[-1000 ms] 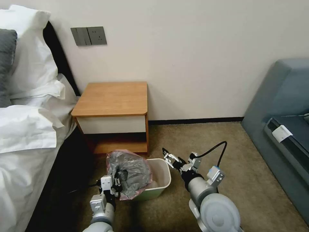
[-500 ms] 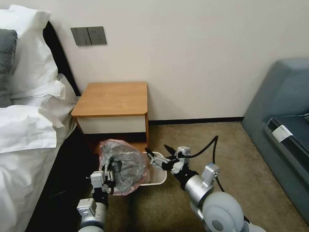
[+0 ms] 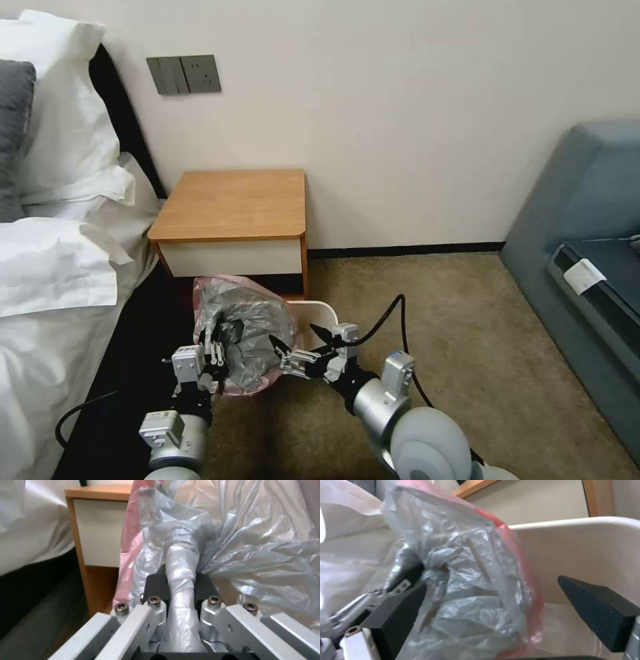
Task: Pick up the garbage bag from the table and place it over the trash can.
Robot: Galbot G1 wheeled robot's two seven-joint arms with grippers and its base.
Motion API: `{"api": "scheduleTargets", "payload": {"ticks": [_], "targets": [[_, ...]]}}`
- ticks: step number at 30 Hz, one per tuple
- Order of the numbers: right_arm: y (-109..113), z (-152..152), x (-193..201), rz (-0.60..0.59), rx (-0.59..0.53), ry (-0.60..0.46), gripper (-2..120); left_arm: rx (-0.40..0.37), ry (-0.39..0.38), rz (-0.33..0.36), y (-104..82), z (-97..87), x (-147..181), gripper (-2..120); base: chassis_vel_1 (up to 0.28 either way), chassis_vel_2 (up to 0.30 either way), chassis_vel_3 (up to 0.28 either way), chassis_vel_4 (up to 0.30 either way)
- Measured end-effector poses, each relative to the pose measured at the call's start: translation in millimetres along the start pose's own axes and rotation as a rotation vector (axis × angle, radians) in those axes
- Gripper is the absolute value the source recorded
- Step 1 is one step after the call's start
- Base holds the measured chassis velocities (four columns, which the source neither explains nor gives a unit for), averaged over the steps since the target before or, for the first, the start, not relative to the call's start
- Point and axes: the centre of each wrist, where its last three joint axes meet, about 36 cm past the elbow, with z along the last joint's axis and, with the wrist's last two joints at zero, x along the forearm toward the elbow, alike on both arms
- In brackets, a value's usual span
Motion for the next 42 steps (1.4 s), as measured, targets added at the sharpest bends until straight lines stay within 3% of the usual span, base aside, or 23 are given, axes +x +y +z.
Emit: {"api": "scheduleTargets", "payload": {"ticks": [4,9,32,42], "targets": [[-2,0,-11,-0.003,0.009,-0.011,100,-0.002,-0.007,0.008,0.4,-2.7,1,9,0.000,0.000,0.000,0.000],[-8,0,-22,-0.001,0.020,-0.022,86,-0.003,-0.012,0.013,0.8,-4.8,2,9,0.000,0.000,0.000,0.000],[-8,1,-23,-0.053,0.015,-0.048,0,-0.002,-0.004,0.010,1.4,-1.5,1,9,0.000,0.000,0.000,0.000],[-13,-25,-10,-0.057,0.052,-0.108,0,-0.013,0.008,-0.004,7.3,2.7,-1,9,0.000,0.000,0.000,0.000]]}}
